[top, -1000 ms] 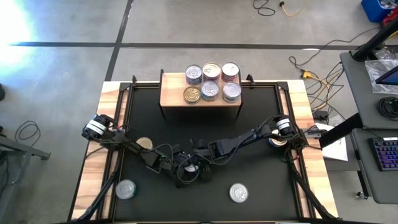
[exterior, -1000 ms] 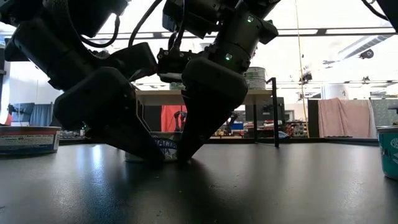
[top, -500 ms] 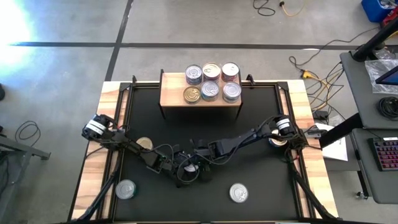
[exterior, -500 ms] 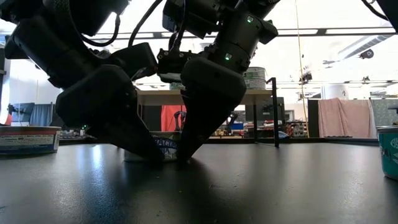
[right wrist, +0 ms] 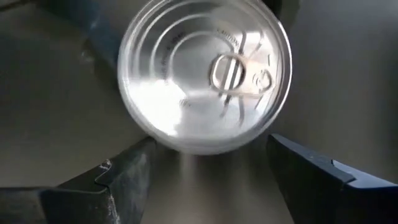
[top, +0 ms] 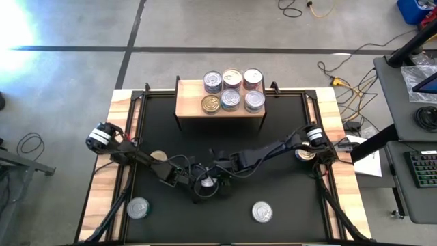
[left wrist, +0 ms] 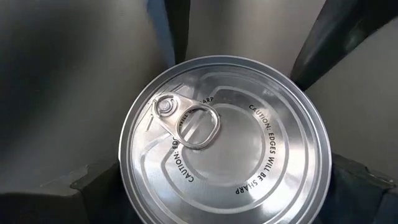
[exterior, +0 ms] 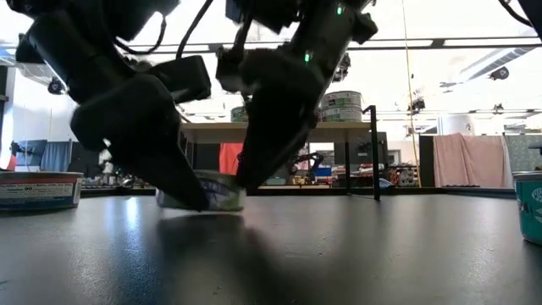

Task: Stack canned seafood by type on shelf
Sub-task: Stack the green tuna can on top of the other green tuna can on the shelf

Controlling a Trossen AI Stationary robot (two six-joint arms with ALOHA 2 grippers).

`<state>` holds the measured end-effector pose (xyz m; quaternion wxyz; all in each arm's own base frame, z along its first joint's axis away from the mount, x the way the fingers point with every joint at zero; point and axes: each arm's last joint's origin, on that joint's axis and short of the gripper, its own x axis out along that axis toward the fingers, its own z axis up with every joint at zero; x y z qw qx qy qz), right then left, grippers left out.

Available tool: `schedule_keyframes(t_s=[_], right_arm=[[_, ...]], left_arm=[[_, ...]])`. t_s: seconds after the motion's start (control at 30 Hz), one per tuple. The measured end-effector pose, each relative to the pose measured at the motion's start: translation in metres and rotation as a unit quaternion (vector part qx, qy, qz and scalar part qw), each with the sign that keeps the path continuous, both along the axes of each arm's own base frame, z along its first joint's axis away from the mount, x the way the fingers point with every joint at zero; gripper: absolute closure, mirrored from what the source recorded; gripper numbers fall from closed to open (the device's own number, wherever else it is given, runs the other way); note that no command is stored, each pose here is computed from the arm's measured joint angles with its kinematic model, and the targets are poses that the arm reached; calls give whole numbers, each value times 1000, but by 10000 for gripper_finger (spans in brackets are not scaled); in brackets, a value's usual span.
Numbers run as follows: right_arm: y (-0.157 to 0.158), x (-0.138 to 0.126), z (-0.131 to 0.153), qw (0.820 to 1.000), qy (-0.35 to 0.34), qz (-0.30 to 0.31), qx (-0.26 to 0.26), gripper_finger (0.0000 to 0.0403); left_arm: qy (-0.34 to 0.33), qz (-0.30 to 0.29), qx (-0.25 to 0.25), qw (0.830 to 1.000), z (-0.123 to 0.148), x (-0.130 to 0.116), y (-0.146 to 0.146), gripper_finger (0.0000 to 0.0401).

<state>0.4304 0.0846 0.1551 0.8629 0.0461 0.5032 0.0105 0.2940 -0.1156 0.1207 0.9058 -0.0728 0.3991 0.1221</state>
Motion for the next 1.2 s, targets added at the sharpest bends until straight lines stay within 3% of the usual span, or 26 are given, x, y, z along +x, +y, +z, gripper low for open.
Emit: schedule_keyframes(t_s=[0.53, 0.83, 1.2], right_arm=[[-5, -28, 42, 999, 45, -16, 4, 99], [-16, -39, 106, 994, -53, -85, 47, 117], [-52, -47, 164, 967, -151, -181, 98, 149]], left_arm=[[0, -70, 44, 997, 78, -39, 20, 30], [-9, -85, 79, 993, 120, -69, 53, 29], [-115, -66, 117, 984, 193, -81, 121, 26]])
